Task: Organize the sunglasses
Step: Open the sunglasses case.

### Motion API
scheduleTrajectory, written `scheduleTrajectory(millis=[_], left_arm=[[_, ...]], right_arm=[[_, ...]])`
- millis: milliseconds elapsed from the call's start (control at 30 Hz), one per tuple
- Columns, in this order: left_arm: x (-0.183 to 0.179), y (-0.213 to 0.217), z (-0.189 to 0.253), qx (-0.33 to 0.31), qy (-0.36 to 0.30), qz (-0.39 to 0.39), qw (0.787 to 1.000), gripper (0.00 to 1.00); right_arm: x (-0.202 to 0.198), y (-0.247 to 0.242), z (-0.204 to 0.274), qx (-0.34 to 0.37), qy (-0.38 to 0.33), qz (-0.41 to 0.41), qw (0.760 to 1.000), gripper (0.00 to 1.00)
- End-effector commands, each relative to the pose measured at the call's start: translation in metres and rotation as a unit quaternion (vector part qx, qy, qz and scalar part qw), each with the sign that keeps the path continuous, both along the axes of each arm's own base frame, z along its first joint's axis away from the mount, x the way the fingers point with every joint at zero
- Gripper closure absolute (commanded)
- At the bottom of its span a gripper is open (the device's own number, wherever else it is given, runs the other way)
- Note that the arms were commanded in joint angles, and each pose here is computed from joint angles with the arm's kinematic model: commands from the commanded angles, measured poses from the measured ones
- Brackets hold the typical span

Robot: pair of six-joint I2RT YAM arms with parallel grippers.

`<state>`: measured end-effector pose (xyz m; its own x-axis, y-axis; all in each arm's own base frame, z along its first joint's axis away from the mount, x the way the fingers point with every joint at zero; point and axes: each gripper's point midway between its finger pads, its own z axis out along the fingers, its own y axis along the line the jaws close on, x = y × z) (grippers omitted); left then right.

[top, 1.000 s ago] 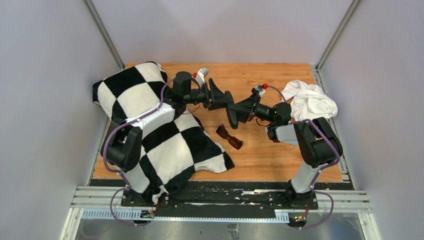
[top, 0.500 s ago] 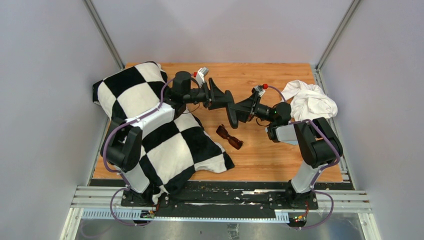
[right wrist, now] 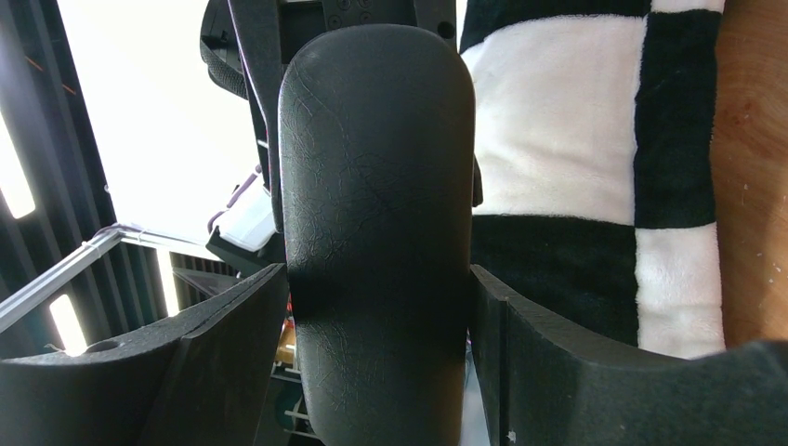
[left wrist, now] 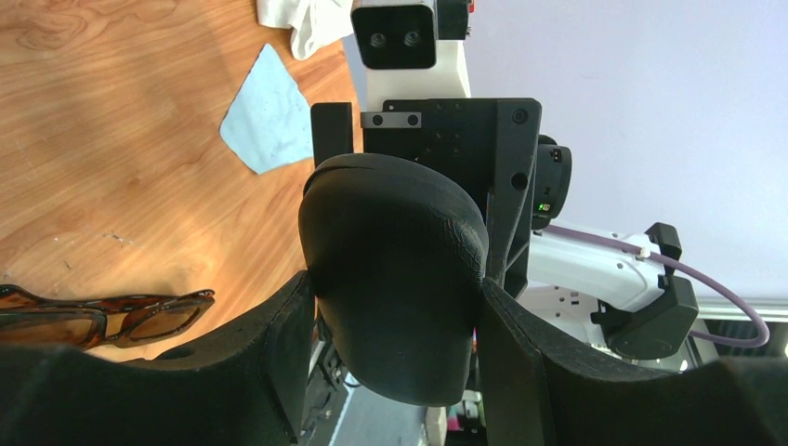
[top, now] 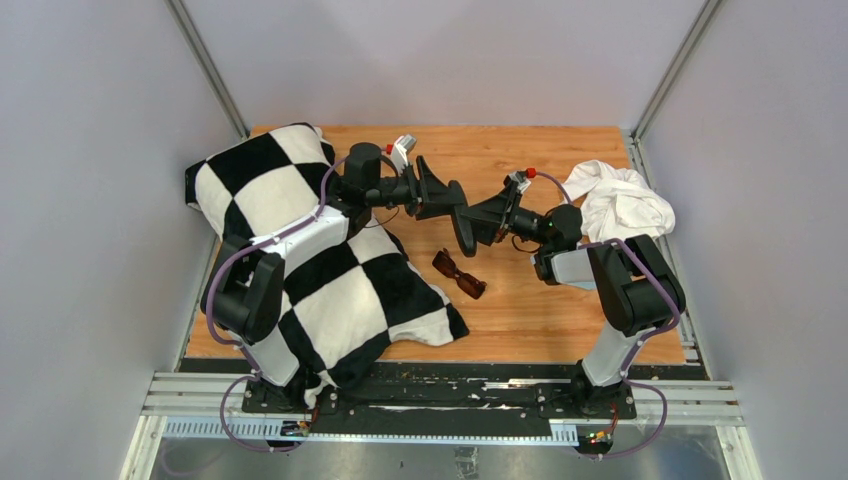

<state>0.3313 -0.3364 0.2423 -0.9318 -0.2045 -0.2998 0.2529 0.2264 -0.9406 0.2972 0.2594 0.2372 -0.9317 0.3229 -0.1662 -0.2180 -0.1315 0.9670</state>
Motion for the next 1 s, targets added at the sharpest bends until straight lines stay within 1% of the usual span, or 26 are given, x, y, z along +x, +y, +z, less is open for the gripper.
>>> scheduleTrajectory(millis=[0, 400, 467, 567, 667, 733, 867, 967], left_arm=[[-0.005, 0.007, 0.001, 0.000, -0.003, -0.006, 1.000, 1.00], [-0.005, 0.010, 0.000, 0.001, -0.003, -0.003, 1.000, 1.00], [-0.004, 0.010, 0.001, 0.000, -0.004, -0.002, 1.000, 1.00], [-0.004, 0.010, 0.004, -0.001, -0.006, -0.002, 1.000, 1.00], [-0.005, 0.010, 0.006, -0.002, -0.013, -0.005, 1.000, 1.00], [-0.007, 0.010, 0.008, -0.002, -0.025, -0.015, 1.000, 1.00], [-0.013, 0.011, 0.021, -0.007, -0.075, -0.046, 0.996, 1.00], [-0.012, 0.014, 0.032, -0.010, -0.107, -0.050, 0.993, 1.00]], right_arm=[[0.001, -0.008, 0.020, 0.019, -0.038, -0.018, 0.999, 0.26], [0.005, -0.009, 0.007, 0.016, -0.016, -0.027, 0.999, 0.28], [0.005, -0.009, 0.005, 0.015, -0.014, -0.027, 0.999, 0.32], [0.006, -0.009, -0.002, 0.013, -0.003, -0.028, 1.000, 0.45], [0.008, -0.010, -0.007, 0.012, 0.007, -0.031, 0.999, 0.54], [0.010, -0.011, -0.009, 0.013, 0.019, -0.033, 0.999, 0.55], [0.017, -0.016, -0.010, 0.025, 0.053, -0.042, 0.997, 0.56], [0.024, -0.018, -0.010, 0.038, 0.087, -0.048, 0.994, 0.58]])
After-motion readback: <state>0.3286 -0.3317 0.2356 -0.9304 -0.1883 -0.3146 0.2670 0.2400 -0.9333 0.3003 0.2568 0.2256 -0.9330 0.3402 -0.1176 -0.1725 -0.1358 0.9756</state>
